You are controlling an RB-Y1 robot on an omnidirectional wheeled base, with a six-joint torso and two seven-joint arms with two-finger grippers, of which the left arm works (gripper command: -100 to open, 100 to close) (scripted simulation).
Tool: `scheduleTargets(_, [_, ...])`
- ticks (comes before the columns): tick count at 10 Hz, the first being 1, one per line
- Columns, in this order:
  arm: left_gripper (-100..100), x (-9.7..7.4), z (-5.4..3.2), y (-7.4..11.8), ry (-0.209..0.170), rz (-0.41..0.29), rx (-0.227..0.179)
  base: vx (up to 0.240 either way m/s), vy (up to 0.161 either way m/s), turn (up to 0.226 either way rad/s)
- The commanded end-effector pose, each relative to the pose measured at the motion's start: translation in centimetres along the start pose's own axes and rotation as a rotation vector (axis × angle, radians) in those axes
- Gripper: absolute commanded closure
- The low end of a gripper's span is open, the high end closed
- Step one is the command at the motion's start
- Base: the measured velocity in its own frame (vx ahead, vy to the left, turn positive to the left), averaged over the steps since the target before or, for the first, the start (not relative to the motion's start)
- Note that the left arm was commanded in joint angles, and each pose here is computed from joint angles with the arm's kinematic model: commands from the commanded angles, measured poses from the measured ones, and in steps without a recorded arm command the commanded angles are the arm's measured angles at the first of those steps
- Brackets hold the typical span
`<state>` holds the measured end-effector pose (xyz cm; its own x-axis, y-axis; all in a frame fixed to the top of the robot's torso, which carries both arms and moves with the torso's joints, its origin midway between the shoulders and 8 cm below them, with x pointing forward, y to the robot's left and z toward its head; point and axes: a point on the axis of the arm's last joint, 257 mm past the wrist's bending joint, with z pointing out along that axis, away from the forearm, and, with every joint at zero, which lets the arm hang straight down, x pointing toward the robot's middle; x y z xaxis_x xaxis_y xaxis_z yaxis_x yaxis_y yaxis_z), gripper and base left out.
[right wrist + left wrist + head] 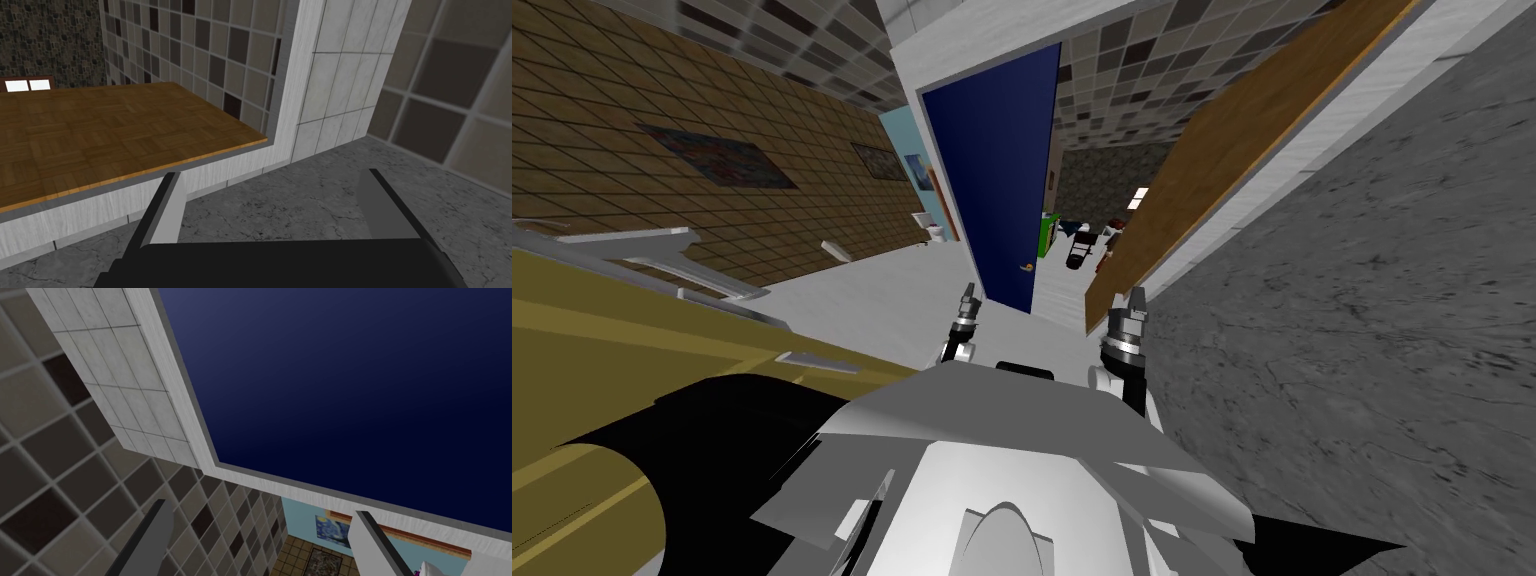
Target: Push the door open
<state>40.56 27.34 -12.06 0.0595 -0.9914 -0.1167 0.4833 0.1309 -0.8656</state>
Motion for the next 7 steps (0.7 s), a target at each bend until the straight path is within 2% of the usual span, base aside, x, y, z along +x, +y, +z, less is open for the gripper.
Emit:
scheduleTargets(1, [-100, 0.4, -0.04, 1.4, 0.009, -0.004, -0.021, 0.1, 0.025, -0.001])
scheduleTargets(7, [-100, 2.1, -0.41, 6.3, 0.043, -0.022, -0.094, 0.1, 0.007, 0.001])
